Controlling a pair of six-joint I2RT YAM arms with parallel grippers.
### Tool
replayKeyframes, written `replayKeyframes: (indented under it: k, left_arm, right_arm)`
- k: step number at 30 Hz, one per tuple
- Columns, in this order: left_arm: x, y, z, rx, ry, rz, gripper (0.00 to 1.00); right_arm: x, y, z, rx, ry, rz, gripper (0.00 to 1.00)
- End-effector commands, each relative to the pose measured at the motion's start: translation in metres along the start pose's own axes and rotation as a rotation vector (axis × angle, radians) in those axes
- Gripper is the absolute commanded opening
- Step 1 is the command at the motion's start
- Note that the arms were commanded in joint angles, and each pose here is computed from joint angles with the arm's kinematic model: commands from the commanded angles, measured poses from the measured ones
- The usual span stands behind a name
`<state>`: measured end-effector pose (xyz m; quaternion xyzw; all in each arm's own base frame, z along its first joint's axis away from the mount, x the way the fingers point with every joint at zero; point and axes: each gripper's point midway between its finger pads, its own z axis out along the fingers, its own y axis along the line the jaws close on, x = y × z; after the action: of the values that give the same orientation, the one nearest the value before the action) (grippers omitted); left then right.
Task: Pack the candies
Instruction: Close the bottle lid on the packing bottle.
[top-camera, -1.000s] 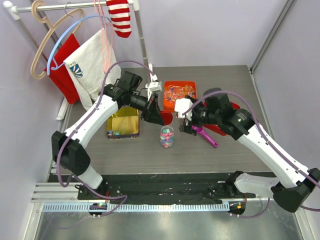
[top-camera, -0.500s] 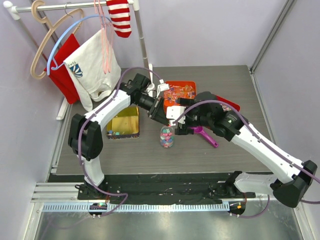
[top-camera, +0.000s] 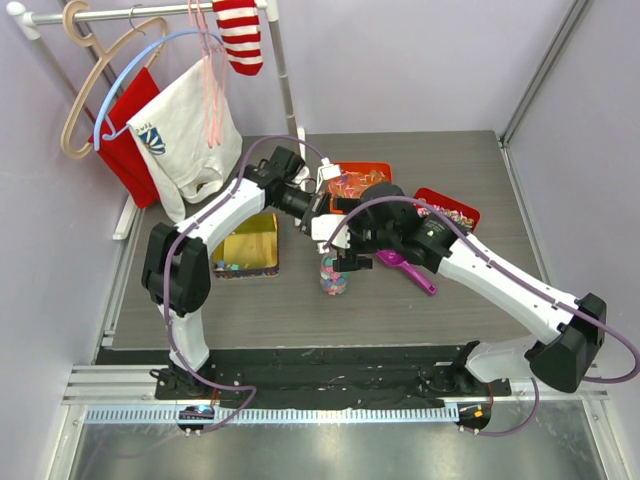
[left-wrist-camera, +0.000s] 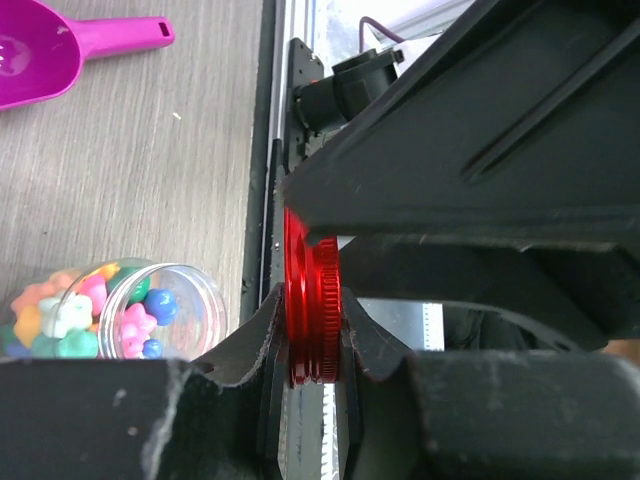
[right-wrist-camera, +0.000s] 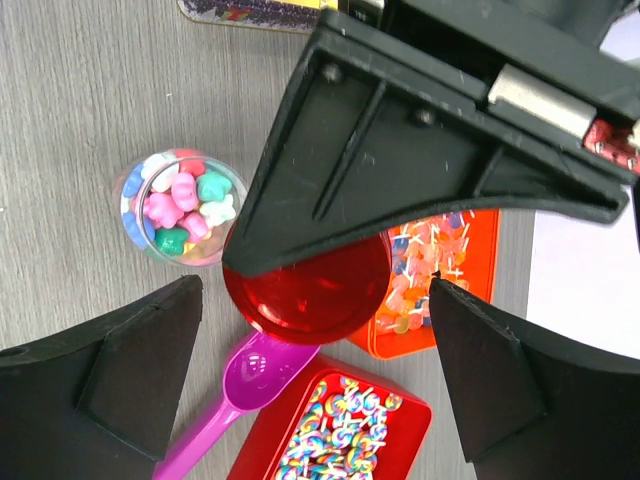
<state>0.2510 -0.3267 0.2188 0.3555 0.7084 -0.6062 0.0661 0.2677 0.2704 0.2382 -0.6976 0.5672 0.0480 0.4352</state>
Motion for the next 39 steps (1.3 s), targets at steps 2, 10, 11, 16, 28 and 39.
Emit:
replayKeyframes:
  k: [2, 10, 11, 16, 28, 39]
  left_arm:
    - [-0.011, -0.016, 0.0, 0.062, -0.015, 0.039, 0.0]
    - [-0.008, -0.014, 0.001, 0.065, -0.011, 0.029, 0.0]
    - [-0.007, -0.013, 0.001, 0.065, -0.011, 0.026, 0.0]
    - [-0.005, -0.011, 0.002, 0.065, -0.008, 0.016, 0.0]
    - [-0.006, -0.016, 0.001, 0.079, -0.011, 0.025, 0.0]
    - [-0.005, -0.019, 0.0, 0.076, -0.009, 0.041, 0.01]
  right_arm:
    - [-0.018, -0.023, -0.003, 0.069, -0.019, -0.034, 1.0]
    - [-0.023, -0.025, -0.002, 0.068, -0.027, -0.034, 0.96]
    - [-0.024, -0.025, -0.003, 0.065, -0.03, -0.035, 0.95]
    - [-0.027, -0.025, -0.008, 0.055, -0.041, -0.03, 0.85]
    - [-0.023, -0.016, 0.0, 0.013, -0.029, -0.019, 0.53]
    - [-0.024, -0.028, -0.006, 0.061, -0.013, -0.006, 0.77]
